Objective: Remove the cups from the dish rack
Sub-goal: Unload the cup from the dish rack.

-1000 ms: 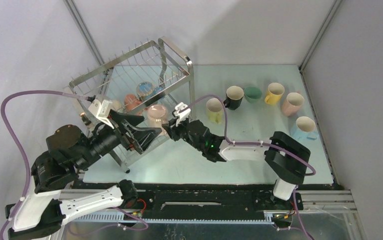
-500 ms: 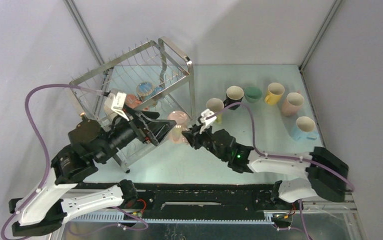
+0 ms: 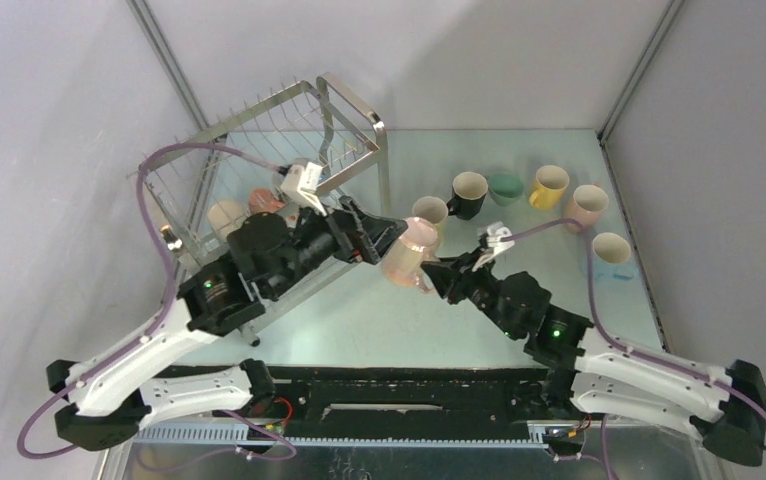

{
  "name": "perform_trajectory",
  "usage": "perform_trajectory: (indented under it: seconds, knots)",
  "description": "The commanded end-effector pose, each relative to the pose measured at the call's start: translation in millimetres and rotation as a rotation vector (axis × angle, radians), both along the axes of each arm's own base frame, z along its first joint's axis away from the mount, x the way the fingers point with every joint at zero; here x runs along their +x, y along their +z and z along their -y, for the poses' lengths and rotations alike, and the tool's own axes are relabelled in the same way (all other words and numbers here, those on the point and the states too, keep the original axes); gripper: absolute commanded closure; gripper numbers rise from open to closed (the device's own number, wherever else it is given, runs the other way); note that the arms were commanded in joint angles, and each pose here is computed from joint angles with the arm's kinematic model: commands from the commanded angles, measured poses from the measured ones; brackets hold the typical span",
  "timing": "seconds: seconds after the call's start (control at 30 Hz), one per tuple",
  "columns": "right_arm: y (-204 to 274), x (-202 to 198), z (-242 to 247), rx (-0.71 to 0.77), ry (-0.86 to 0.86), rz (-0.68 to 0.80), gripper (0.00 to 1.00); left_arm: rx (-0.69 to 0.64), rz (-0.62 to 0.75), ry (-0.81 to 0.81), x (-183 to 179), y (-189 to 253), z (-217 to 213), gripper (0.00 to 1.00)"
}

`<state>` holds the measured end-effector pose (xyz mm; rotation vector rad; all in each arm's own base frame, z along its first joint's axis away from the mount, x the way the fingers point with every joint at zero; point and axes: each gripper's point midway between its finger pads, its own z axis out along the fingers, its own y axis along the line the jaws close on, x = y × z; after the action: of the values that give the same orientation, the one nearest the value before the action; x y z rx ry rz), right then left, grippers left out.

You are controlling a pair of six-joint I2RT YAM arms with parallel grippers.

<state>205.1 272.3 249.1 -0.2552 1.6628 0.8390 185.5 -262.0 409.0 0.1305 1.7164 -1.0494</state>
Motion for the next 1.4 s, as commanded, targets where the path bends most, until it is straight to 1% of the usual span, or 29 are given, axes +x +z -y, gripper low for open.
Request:
perform_trajectory:
  seconds: [0.0, 0.17, 0.3, 0.5, 0.6, 1.03, 1.37]
  knots:
    - [46.0, 3.0, 34.3, 0.170, -0.089, 0.029, 1.00, -0.086, -0.037, 0.028, 12.8, -6.0, 17.5, 0.01]
    - [62.3, -1.0, 64.5, 0.203, -0.134, 0.060, 1.00, -0.149, -0.066, 0.056, 21.2, -17.5, 24.9, 0.01]
    - [77.9, -5.7, 82.2, 0.231, -0.149, 0.063, 1.00, -0.223, -0.098, 0.043, 21.2, -23.7, 32.2, 0.02]
    - [110.8, -14.8, 94.8, 0.262, -0.141, 0.082, 1.00, -0.363, -0.150, 0.000, 19.0, -26.7, 45.5, 0.03]
    - [135.1, -19.7, 101.0, 0.291, -0.138, 0.102, 1.00, -0.409, -0.172, -0.012, 18.3, -27.1, 48.6, 0.03]
    - [194.1, -31.5, 110.0, 0.401, -0.111, 0.154, 1.00, -0.568, -0.265, -0.081, 10.9, -25.0, 56.8, 0.02]
    - [222.9, -41.8, 109.0, 0.496, -0.056, 0.175, 1.00, -0.681, -0.297, -0.210, 0.6, -7.6, 72.1, 0.03]
